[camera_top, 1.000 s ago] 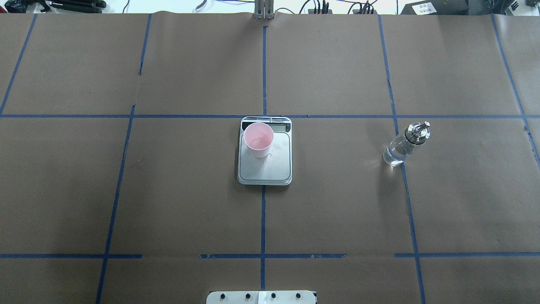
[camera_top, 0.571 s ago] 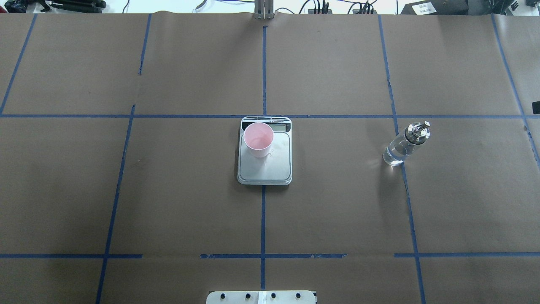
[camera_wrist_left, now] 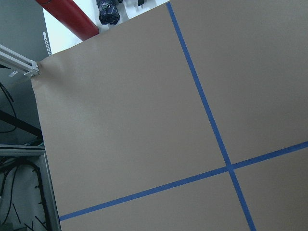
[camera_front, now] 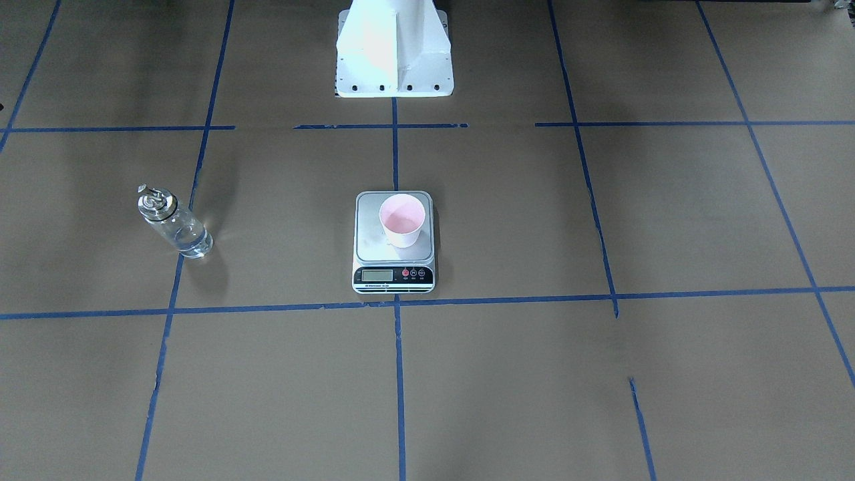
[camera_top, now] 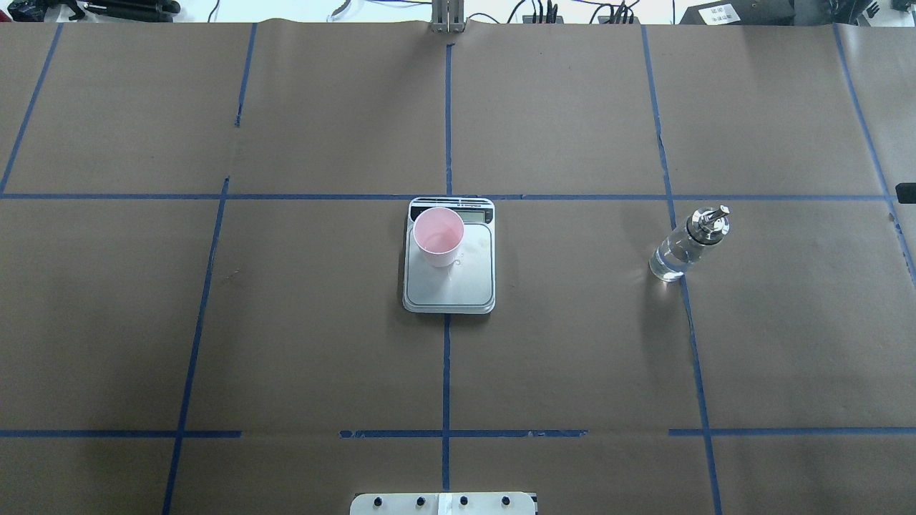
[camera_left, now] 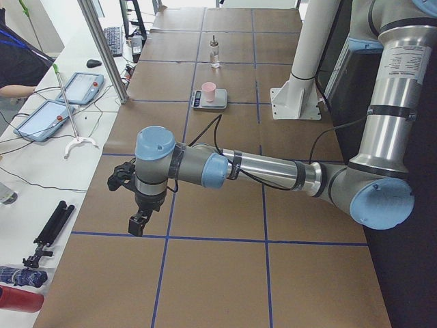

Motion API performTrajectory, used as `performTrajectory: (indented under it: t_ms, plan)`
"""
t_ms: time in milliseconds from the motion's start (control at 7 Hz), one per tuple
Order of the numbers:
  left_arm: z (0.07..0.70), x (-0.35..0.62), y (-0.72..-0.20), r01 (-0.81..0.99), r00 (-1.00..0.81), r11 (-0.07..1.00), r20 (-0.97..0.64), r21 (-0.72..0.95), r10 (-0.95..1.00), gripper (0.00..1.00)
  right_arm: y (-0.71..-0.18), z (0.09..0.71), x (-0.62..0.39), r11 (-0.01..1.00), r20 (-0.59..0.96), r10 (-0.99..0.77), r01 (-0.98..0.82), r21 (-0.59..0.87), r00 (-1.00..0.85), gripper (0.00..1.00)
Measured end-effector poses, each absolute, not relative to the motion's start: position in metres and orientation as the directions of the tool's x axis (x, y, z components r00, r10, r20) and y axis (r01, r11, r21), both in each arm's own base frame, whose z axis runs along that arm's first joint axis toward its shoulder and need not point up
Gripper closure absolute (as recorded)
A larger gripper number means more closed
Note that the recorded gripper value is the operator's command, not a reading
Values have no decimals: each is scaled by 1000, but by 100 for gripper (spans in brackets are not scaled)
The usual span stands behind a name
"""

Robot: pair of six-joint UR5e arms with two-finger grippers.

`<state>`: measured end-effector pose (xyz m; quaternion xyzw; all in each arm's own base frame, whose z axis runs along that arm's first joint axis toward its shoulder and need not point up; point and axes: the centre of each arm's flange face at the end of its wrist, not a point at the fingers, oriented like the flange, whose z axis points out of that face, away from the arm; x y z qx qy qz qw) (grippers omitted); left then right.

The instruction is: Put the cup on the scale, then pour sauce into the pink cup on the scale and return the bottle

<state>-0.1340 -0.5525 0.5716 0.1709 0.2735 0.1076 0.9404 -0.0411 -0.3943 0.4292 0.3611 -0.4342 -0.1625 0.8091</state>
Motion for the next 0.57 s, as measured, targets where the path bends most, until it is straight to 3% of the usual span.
performTrajectory:
  t_ms: [571]
  plan:
    - [569, -134, -552, -109, 826, 917, -478, 385, 298, 0, -448, 525, -69, 509, 454, -786, 23, 860, 419, 0]
